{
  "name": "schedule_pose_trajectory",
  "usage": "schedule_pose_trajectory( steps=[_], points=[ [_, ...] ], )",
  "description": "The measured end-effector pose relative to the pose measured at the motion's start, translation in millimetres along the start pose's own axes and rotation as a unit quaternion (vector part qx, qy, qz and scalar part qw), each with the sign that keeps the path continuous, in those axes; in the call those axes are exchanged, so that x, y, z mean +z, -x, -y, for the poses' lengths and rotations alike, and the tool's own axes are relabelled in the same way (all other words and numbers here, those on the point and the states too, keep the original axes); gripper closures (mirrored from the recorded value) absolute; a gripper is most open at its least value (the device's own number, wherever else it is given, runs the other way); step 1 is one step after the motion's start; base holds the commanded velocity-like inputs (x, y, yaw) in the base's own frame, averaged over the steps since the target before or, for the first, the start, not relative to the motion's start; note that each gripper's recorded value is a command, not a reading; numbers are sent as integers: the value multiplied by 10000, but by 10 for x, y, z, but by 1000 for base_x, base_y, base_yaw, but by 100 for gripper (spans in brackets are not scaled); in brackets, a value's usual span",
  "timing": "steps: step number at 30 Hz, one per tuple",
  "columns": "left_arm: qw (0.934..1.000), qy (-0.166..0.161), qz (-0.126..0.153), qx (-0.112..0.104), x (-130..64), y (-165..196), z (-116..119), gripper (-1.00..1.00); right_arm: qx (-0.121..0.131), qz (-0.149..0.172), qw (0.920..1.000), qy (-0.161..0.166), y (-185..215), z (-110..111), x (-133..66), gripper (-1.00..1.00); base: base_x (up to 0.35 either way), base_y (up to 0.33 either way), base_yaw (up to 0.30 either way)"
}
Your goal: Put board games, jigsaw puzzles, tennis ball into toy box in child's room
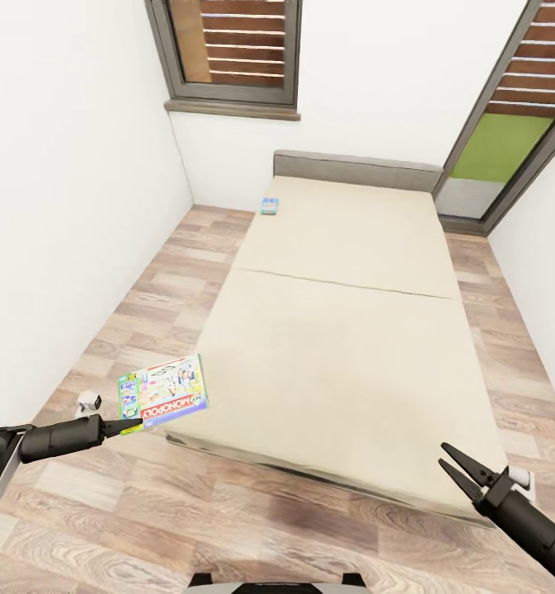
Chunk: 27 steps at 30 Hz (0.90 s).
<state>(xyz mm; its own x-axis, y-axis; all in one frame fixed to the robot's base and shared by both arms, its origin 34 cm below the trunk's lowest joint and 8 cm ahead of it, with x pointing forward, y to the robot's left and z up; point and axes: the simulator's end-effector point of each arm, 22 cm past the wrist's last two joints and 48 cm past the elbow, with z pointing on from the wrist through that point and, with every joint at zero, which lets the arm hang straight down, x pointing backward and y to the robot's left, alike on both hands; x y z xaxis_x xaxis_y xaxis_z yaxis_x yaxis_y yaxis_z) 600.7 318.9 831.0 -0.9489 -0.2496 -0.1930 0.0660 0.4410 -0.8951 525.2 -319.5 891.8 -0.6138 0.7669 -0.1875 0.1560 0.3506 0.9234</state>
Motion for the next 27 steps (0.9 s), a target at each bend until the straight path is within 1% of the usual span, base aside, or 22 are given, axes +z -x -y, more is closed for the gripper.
schedule_pose_trajectory(
  steps=[5,11,12,15,17,20,27],
  points=[
    [10000,-4,3,17,-3,8,17,100,-65,-43,9999,-69,-18,25,-4,-100,0,0,65],
    [9999,8,-166,17,48,-69,12,100,-80,-56,9999,-92,-28,35,-2,-100,0,0,8],
    [9999,8,-159,-30,72,-111,-9,100,-94,-1,9999,-133,-4,64,6,-100,0,0,0],
    [9997,-130,-141,-167,147,-238,-5,100,-131,163,9995,-256,68,147,24,-100,0,0,0],
    [9992,-227,-87,-302,194,-252,24,100,-14,63,9994,-351,-65,228,16,-100,0,0,0],
    [9985,-325,-38,-450,254,-249,62,100,14,58,9993,-366,-90,209,3,-100,0,0,0],
    [9968,-342,-18,-724,254,-239,67,100,57,124,9992,-373,-65,183,6,-100,0,0,0]
  ],
)
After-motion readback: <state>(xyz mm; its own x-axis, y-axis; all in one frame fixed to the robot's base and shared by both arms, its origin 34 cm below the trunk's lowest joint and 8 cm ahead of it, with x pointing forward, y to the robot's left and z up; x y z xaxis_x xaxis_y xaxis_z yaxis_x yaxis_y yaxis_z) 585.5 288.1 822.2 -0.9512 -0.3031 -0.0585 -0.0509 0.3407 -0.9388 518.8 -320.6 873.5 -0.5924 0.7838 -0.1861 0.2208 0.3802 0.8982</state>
